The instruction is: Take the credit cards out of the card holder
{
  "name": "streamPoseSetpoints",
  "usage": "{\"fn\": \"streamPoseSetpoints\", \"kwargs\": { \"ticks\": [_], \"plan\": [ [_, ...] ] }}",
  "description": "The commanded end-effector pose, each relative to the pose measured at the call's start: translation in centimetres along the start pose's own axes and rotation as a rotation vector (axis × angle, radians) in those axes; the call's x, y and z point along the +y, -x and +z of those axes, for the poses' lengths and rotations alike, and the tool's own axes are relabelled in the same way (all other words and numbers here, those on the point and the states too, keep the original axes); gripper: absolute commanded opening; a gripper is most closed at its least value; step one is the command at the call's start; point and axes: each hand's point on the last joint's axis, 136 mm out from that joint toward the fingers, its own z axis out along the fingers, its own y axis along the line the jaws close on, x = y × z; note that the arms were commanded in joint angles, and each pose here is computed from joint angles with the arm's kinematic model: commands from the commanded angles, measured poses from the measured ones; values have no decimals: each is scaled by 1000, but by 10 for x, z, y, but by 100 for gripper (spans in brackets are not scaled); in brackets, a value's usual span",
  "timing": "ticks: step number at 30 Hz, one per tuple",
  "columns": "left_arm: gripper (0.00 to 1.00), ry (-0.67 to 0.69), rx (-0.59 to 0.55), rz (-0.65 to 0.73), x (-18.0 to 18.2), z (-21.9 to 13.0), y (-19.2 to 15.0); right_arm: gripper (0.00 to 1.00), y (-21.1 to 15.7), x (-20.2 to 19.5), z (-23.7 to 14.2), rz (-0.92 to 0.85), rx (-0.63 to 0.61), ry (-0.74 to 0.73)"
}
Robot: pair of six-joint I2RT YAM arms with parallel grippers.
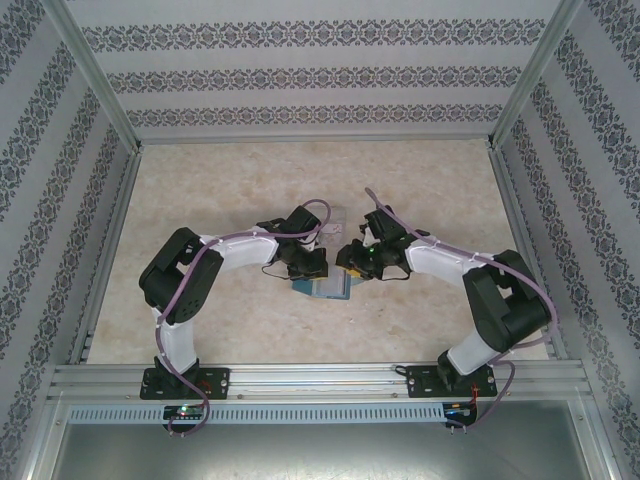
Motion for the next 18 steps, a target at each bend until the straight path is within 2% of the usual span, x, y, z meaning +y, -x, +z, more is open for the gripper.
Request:
{"fn": "streamPoseSetpoints", "kwargs": {
  "ticks": [1, 8, 18],
  "plan": [
    [6, 79, 8, 11, 17, -4, -6, 38, -9, 8, 10, -34, 57, 4],
    [6, 47, 2, -2, 15, -6, -5, 38, -12, 7, 24, -45, 84, -23],
    [5, -136, 2, -99, 10, -3, -1, 38, -18, -4, 33, -40, 111, -50]
  ]
}}
